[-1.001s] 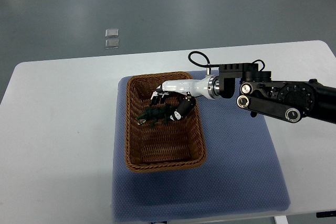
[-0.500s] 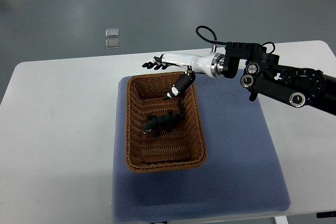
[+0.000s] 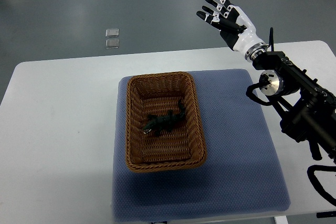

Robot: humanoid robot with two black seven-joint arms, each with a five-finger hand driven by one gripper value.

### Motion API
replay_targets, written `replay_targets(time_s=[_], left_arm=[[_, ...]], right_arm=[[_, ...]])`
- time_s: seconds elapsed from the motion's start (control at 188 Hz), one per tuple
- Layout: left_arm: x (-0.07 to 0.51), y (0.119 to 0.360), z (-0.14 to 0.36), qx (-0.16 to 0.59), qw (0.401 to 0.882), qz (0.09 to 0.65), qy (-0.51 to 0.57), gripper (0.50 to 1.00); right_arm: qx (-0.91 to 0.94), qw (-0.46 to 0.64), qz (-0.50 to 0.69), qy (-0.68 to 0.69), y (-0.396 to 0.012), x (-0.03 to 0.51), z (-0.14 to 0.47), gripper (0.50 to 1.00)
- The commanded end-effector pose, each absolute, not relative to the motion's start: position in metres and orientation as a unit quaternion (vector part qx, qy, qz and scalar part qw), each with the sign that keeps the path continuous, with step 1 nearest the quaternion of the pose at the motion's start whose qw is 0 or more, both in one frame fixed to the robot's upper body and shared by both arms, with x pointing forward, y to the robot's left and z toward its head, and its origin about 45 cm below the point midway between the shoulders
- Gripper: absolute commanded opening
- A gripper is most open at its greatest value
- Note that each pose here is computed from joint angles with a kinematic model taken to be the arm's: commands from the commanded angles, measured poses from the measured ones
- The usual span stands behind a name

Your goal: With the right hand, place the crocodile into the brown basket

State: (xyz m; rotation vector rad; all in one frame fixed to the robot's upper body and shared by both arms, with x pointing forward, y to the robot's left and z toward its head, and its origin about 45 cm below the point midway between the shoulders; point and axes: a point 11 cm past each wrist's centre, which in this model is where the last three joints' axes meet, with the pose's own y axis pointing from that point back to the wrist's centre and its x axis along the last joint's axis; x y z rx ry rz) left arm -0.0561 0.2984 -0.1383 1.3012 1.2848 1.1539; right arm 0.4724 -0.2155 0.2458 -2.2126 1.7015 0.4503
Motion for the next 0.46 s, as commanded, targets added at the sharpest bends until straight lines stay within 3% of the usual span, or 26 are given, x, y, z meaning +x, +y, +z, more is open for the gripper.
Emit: replay_targets(time_s=[0.0,0.08,0.128,0.458], left_arm=[[-0.056,0.296,-0.138,0.53,0.472,0.469,0.526,1.0],[-0.055,0.293,-0.138,0.527,0.474,0.468,0.528,1.0],[-0.055,0.293,-0.138,0.527,0.474,0.468,0.528,1.0],[-0.056,0.293,-0.138,0.529,0.474,0.466,0.528,1.0]], right_arm=[[-0.725,0.206,0.213,0.621,-0.241,0.471,0.23,0.895],[-0.702,0.224,0.247,0.629,-0.251,0.468,0.218,0.897],[-0.692,0.236,0.268,0.628,-0.253,0.466,0.212,0.928],[-0.694,0.275,0.307,0.59,-0.255,0.451,0.193,0.93]])
